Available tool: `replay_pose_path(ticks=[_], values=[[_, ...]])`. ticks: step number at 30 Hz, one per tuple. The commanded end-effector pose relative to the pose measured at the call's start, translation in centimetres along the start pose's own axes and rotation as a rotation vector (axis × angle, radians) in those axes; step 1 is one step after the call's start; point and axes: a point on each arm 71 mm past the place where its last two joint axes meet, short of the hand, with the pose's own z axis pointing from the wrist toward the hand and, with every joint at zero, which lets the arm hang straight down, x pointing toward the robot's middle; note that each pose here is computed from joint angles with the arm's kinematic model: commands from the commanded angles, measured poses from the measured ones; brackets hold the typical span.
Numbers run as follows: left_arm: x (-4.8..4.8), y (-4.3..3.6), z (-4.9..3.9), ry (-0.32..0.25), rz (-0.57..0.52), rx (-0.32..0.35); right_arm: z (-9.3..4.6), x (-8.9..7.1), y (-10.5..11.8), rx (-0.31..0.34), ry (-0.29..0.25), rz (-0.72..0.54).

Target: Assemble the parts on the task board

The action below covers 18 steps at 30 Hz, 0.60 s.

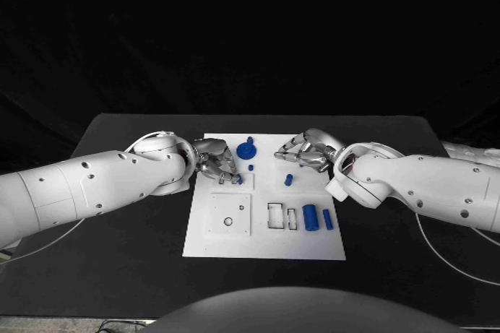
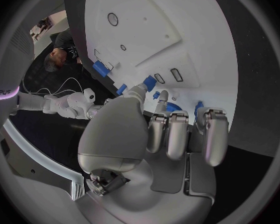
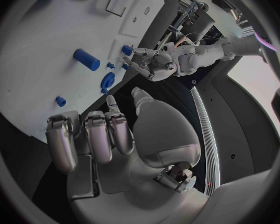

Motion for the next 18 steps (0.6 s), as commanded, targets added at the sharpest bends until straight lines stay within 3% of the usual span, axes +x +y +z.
replay_pose_path(ticks=[1, 12, 18], values=[[-0.37, -0.22, -0.02, -0.05, -0.041, 0.039, 0.0, 0.2, 0.0, -0.004, 0.015, -0.009], [-1.27, 0.02, -0.18, -0.158, -0.158, 0.073, 0.0, 0.2, 0.0, -0.002, 0.015, -0.01], [-1.67, 0.36, -0.43, -0.214, -0.215, 0.056, 0.0, 0.2, -0.1, -0.001, 0.015, -0.01]])
